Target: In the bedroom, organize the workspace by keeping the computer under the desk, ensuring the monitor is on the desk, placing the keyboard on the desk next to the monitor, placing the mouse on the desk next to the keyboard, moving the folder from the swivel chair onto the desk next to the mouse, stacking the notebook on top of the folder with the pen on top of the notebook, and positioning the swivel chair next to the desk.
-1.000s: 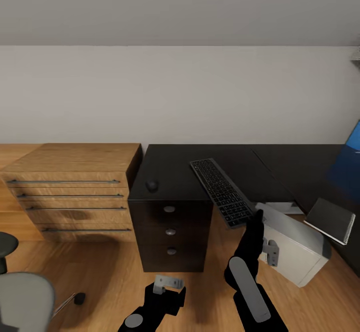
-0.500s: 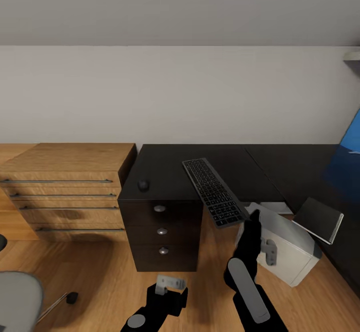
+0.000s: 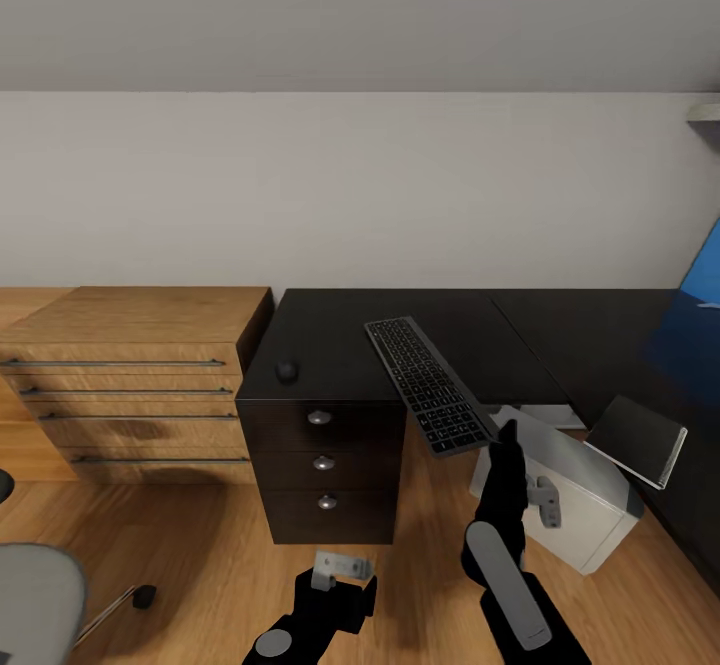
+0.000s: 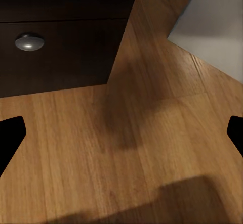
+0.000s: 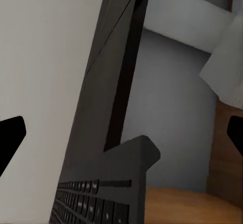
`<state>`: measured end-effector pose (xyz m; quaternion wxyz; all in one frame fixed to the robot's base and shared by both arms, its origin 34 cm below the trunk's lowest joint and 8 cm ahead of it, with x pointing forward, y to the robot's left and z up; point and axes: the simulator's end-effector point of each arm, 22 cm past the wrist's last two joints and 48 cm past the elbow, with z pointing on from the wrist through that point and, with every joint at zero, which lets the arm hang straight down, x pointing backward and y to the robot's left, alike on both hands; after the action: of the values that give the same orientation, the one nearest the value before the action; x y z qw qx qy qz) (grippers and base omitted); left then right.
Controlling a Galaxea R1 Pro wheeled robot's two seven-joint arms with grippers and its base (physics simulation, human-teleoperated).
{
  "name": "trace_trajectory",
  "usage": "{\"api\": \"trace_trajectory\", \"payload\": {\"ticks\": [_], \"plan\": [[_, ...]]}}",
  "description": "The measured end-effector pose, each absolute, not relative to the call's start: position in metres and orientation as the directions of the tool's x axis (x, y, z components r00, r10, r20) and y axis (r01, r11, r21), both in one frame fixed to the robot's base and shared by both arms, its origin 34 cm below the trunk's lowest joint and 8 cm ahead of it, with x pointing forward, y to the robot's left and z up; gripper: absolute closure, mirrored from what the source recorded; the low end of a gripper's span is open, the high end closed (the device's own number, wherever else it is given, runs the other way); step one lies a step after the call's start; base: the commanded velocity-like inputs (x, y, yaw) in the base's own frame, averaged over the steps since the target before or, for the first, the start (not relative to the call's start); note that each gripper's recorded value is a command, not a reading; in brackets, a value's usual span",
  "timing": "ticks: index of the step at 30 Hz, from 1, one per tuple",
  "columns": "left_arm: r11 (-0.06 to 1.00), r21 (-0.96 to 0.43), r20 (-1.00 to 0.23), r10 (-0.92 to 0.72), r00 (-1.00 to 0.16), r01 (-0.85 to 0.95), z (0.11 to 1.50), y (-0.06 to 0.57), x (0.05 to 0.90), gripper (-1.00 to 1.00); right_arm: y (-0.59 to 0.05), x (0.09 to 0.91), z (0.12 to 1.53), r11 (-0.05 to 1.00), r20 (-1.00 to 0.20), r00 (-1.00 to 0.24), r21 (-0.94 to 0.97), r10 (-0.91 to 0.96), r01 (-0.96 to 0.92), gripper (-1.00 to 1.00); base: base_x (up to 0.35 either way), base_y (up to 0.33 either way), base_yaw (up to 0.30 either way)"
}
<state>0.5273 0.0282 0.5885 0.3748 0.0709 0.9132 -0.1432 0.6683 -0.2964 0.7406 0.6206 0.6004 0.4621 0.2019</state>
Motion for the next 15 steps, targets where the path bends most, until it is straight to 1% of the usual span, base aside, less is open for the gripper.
{"api": "trace_trajectory", "payload": {"ticks": [11,15], "plan": [[0.949,-0.208,-0.705,0.022,-0.709,0.237,0.5885,0.0282,0.5273,-1.0,-0.2867,0.6743,0.7362,0.215,-0.342,0.437,0.925,0.832,0.314,-1.0,0.0,0.0,0.0],[0.949,-0.208,-0.704,0.023,-0.71,0.237,0.588,0.0282,0.5272,-1.0,-0.2877,0.6755,0.7331,0.215,-0.345,0.426,0.922,0.837,0.323,-1.0,0.0,0.0,-0.084]]}}
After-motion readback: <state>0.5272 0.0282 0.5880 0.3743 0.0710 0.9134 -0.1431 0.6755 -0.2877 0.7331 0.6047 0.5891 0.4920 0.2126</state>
